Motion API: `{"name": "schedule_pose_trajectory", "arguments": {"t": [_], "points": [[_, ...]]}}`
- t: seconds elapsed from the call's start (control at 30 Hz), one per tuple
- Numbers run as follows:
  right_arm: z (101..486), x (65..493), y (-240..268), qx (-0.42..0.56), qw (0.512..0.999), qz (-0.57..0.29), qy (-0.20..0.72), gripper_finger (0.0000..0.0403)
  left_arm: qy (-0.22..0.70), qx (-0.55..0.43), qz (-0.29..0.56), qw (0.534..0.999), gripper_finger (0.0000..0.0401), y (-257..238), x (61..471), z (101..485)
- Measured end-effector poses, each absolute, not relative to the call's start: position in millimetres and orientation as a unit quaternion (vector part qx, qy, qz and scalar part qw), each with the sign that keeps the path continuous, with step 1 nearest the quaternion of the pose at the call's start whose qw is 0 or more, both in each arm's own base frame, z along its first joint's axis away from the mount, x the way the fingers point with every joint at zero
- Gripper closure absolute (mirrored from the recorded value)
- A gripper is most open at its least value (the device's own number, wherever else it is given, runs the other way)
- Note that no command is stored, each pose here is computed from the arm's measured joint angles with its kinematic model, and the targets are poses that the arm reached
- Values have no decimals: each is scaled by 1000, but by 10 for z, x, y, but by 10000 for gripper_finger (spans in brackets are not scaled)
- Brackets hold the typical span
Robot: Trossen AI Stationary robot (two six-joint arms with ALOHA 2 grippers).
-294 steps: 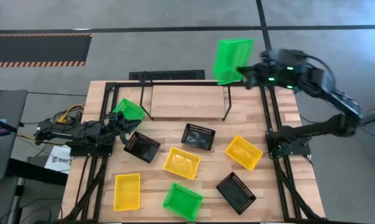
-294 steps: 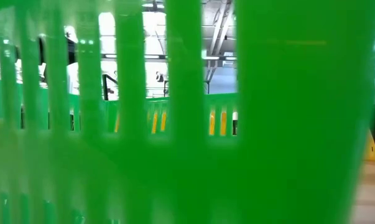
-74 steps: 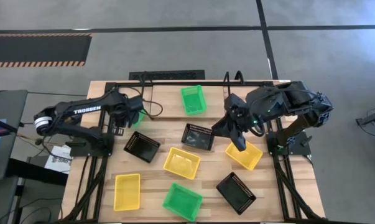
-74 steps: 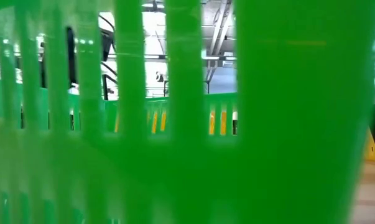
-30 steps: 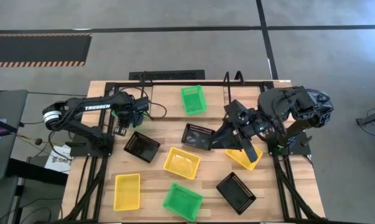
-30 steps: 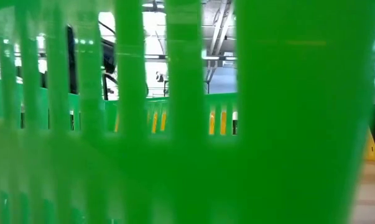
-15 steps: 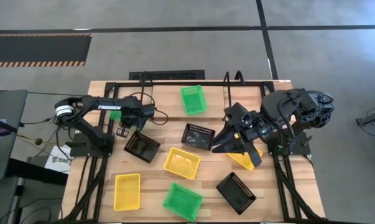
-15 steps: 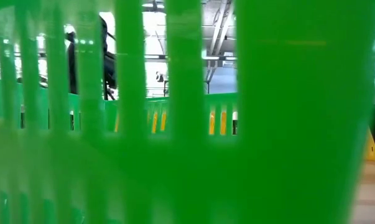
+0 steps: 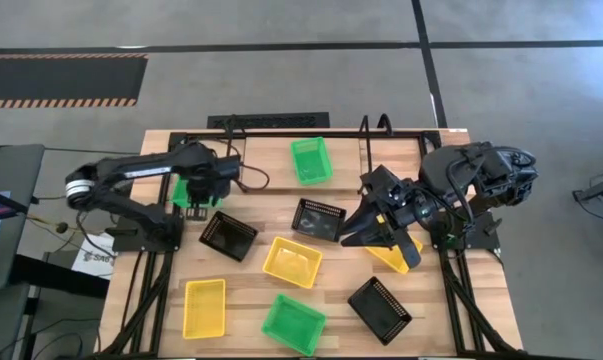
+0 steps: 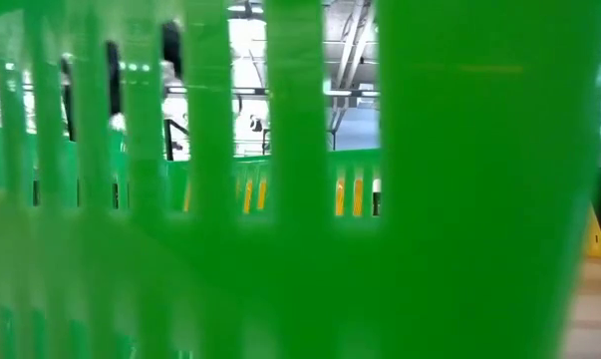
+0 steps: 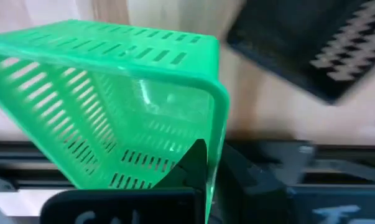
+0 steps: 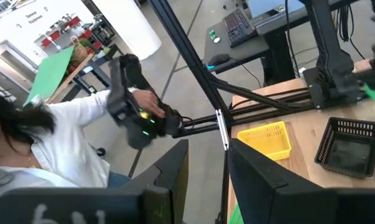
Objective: Stack baskets on shelf by color
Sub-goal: Stack the top green bin on top of the green bin
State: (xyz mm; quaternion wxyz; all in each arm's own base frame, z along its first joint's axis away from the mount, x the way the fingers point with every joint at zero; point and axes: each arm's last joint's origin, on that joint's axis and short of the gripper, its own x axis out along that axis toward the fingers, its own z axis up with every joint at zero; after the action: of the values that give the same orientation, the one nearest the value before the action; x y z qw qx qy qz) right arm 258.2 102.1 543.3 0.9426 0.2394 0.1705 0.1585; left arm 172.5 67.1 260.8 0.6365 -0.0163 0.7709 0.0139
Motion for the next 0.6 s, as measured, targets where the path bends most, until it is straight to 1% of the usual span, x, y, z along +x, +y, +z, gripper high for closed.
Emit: {"name": "schedule_pose_trajectory", "arguments": {"t": [0.07,0.17,0.23,0.3,0.37,0.47,0.53,0.6], "points": [[5434,2582,1021,239,943,159,170,269,746,-21,17,665,401,561,1698,2847],[5432,2581,1021,239,943,158,171,269,693,-8,22,721,401,388,1691,3206],[5431,2581,1021,239,943,158,172,269,660,21,42,750,401,287,1706,3432],[5425,2577,1018,238,942,157,175,269,632,62,71,769,401,202,1729,3624],[5429,2542,1002,237,942,155,179,269,612,94,89,780,401,130,1779,3766],[5427,2485,929,229,945,138,188,278,599,118,85,788,401,46,1911,3883],[5382,2429,871,215,948,104,211,295,601,134,70,784,401,0,2027,3894],[5353,2370,777,205,951,57,225,322,611,156,50,774,401,-41,2164,3857]]}}
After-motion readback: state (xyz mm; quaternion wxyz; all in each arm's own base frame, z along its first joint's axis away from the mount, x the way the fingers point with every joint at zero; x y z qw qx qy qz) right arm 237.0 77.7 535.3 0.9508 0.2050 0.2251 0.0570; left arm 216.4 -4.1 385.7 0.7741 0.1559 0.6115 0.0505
